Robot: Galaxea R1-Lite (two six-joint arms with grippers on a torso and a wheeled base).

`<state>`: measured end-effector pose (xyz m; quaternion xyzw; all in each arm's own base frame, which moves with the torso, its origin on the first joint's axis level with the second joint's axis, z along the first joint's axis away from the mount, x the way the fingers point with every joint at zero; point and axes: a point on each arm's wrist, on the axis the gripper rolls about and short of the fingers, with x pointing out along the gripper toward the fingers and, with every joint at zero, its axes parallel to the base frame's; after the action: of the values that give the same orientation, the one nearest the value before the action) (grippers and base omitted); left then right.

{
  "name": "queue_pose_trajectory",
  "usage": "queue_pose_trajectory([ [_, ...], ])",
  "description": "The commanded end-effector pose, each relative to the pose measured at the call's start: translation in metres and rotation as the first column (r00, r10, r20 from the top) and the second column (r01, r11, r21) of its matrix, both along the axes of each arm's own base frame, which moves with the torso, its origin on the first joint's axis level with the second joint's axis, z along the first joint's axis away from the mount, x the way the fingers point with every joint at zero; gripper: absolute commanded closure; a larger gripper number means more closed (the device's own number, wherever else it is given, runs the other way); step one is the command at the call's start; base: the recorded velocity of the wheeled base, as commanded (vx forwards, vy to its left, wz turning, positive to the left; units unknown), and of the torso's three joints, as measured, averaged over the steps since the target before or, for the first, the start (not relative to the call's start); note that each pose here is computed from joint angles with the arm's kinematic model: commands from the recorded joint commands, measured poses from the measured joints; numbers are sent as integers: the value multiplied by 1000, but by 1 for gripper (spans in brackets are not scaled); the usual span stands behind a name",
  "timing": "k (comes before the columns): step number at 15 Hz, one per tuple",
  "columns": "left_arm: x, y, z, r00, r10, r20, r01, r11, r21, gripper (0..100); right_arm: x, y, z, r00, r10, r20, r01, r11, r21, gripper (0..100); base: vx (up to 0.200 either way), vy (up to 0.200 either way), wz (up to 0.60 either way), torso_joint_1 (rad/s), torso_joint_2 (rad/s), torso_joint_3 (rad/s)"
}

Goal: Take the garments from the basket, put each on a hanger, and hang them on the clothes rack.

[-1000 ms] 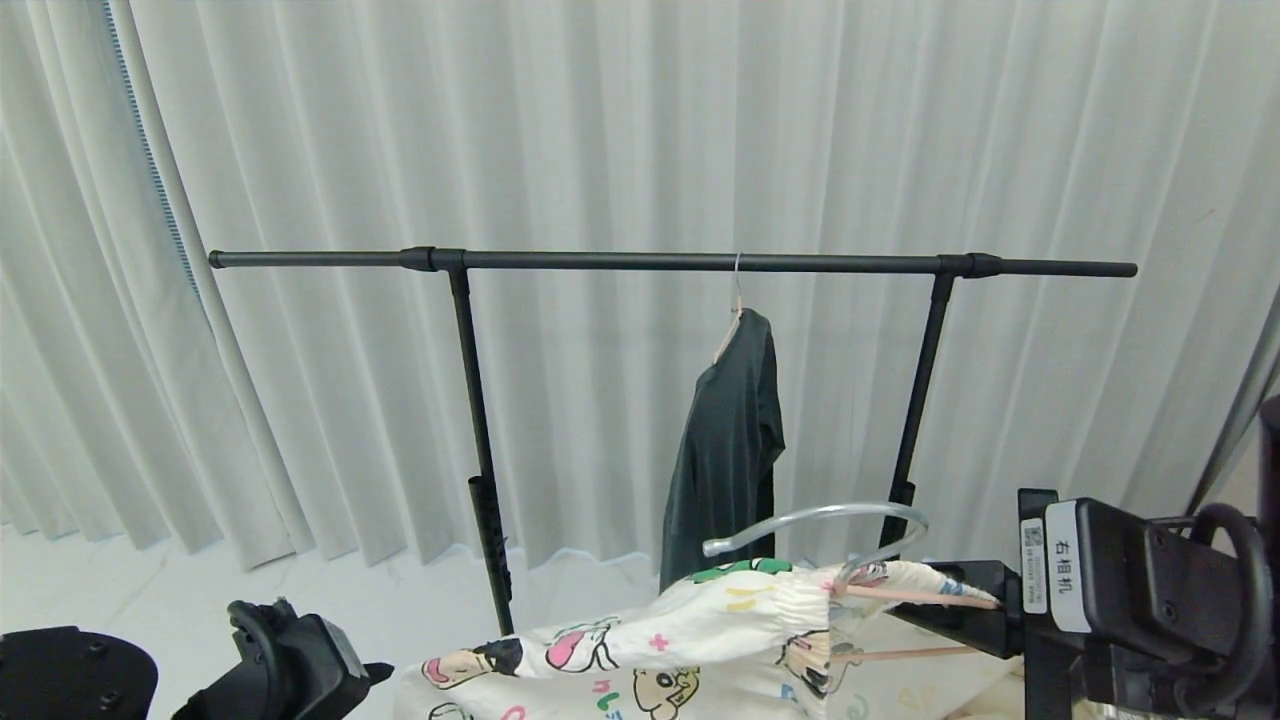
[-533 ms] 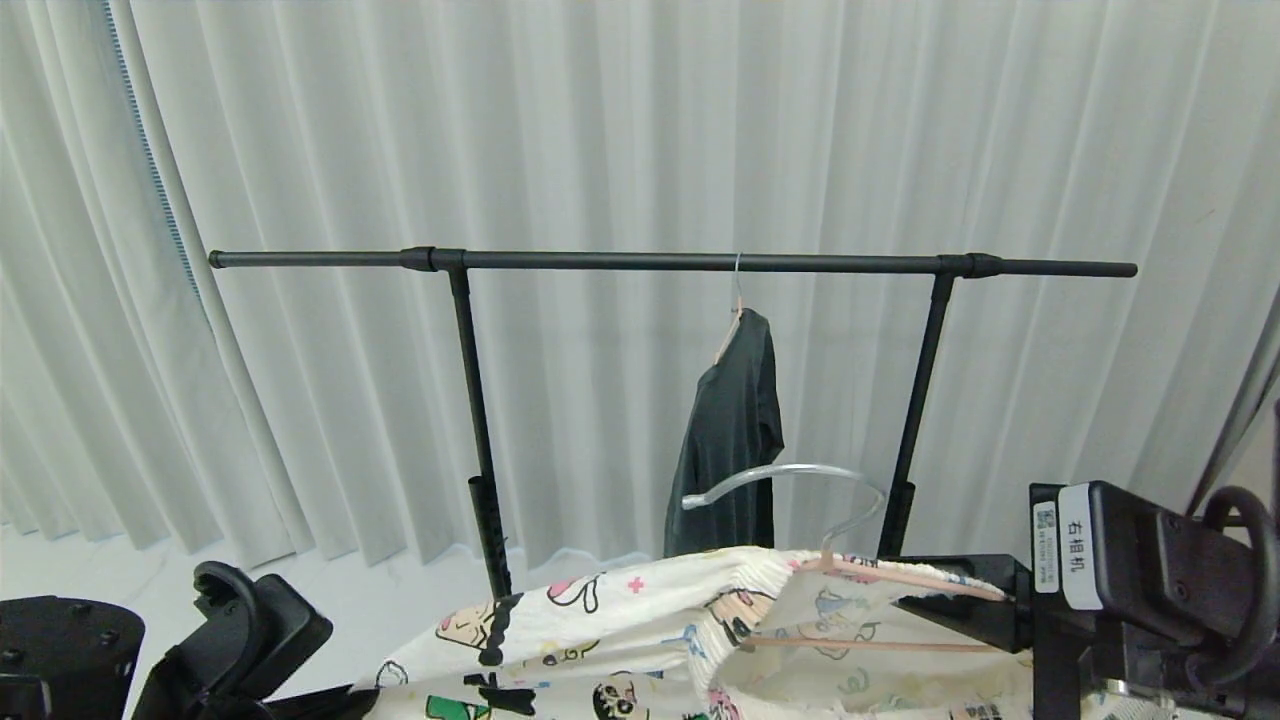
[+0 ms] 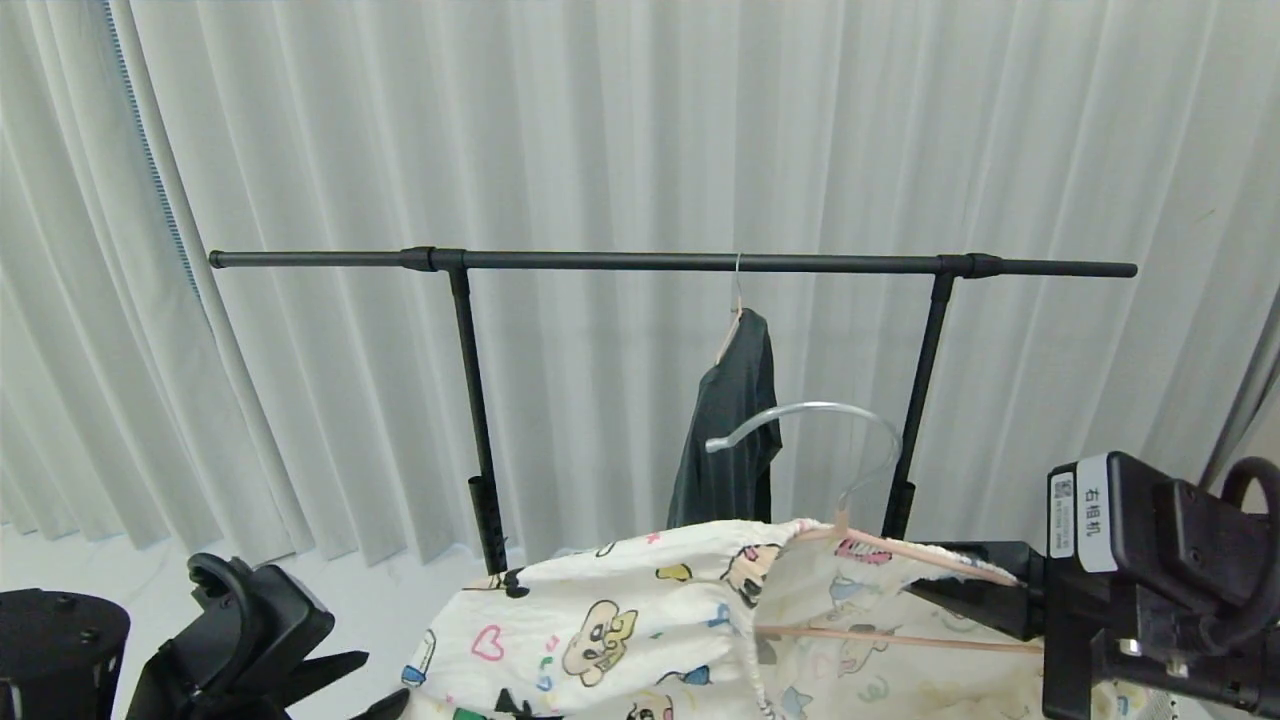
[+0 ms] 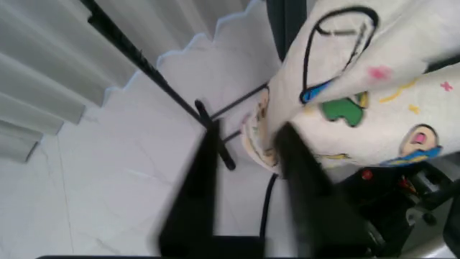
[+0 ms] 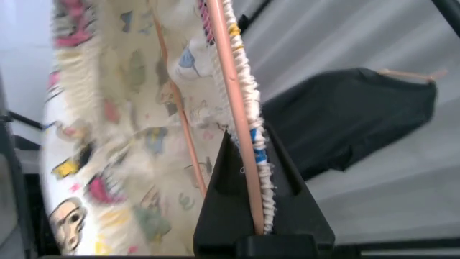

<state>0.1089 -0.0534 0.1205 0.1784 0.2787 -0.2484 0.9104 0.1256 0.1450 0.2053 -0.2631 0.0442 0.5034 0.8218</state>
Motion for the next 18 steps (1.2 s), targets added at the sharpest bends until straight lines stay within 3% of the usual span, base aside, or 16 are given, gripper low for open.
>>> queue_pose_trajectory([
  [1,-1,-3,10,997,-25,73,27,999,-37,0,4,-14,-1,995,-100,10,100,995,-9,100,0,0,0,0,0,0],
  [4,5,-7,23,985,-27,169,42,995,-85,0,2,-47,-2,963,-265,-45,265,964,-19,100,0,0,0,0,0,0],
  [7,14,-10,35,978,-11,206,32,994,-101,0,-10,-82,-1,893,-435,-110,433,900,-49,100,0,0,0,0,0,0],
  [9,19,-12,38,977,22,212,-3,996,-87,0,-15,-106,-4,806,-574,-144,567,819,-93,100,0,0,0,0,0,0],
  [11,22,-11,37,975,65,215,-52,997,-64,0,-13,-123,-8,691,-705,-157,692,709,-136,100,0,0,0,0,0,0],
  [13,22,-11,36,972,87,220,-78,996,-52,0,-3,-133,-11,564,-807,-177,791,589,-166,100,0,0,0,0,0,0],
  [15,22,-11,37,970,96,224,-88,995,-49,0,11,-132,-10,468,-848,-247,846,511,-153,100,0,0,0,0,0,0],
  [16,23,-11,38,969,97,229,-87,995,-52,0,20,-131,-8,448,-851,-272,859,495,-134,100,0,0,0,0,0,0],
  [18,23,-11,41,967,96,236,-85,995,-57,0,35,-127,-3,457,-845,-279,867,492,-72,100,0,0,0,0,0,0],
])
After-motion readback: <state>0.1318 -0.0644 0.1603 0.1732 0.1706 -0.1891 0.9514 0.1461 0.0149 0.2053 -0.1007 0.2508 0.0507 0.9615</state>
